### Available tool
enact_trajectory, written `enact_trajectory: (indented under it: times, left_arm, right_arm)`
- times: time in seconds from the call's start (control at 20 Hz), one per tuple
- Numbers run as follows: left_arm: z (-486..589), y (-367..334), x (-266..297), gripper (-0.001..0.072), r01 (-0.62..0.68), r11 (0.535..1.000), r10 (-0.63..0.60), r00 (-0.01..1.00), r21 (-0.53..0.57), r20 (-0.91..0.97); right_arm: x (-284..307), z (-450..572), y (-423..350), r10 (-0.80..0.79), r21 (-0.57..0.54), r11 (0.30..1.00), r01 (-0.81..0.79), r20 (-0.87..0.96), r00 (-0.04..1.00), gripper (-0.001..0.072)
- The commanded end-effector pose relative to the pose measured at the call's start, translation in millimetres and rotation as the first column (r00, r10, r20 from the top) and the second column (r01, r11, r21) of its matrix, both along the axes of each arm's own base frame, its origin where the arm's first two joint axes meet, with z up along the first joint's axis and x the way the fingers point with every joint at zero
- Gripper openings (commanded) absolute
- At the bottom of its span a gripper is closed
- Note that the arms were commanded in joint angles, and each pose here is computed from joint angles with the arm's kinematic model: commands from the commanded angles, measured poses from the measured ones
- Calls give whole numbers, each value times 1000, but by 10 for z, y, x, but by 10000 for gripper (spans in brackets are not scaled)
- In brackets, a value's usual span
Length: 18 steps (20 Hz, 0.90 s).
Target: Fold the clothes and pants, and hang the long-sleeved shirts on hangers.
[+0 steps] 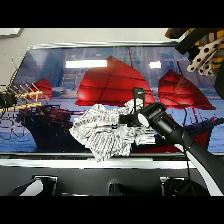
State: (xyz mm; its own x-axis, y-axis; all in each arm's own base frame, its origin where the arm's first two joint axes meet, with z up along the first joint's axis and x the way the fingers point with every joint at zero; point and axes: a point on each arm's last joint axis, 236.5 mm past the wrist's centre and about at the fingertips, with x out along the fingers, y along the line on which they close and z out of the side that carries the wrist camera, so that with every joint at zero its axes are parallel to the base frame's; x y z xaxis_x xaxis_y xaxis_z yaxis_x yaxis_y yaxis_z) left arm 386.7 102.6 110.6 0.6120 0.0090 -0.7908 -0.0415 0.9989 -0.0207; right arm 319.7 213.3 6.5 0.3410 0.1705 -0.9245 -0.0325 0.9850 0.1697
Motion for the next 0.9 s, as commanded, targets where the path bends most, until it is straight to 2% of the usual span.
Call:
enact_trajectory:
  times: [0.0, 0.15, 0.3, 0.4, 0.55, 0.7, 0.85]
  left_arm:
    - [307, -628, -168, 13, 119, 993, -119, 993, 1, 18]
    - [784, -1012, -266, 13, 177, 984, -180, 965, 35, 192]
    - [837, -1507, -667, 13, 322, 947, -319, 936, 5, 152]
    - [637, -1827, -997, 13, 419, 907, -414, 905, -36, 98]
    - [333, -2170, -1464, 13, 528, 845, -522, 848, -83, 87]
    - [294, -2503, -1870, 16, 629, 763, -612, 777, -148, 146]
    - [379, -2710, -2161, 16, 706, 686, -678, 708, -174, 200]
  right_arm:
    - [86, 12, -194, -25, -78, 997, 28, 35, 999, 30]
    - [99, 14, -222, -32, -87, 996, 36, 41, 999, 30]
    - [149, 30, -330, -65, -121, 990, 73, 64, 996, 30]
    - [206, 41, -518, -157, -157, 973, 169, 88, 984, 30]
    - [234, -49, -818, -387, -123, 913, 388, 35, 922, 29]
    - [329, -97, -824, -470, -11, 883, 470, -34, 882, 29]
    - [349, -169, -844, -500, 32, 863, 505, -101, 860, 30]
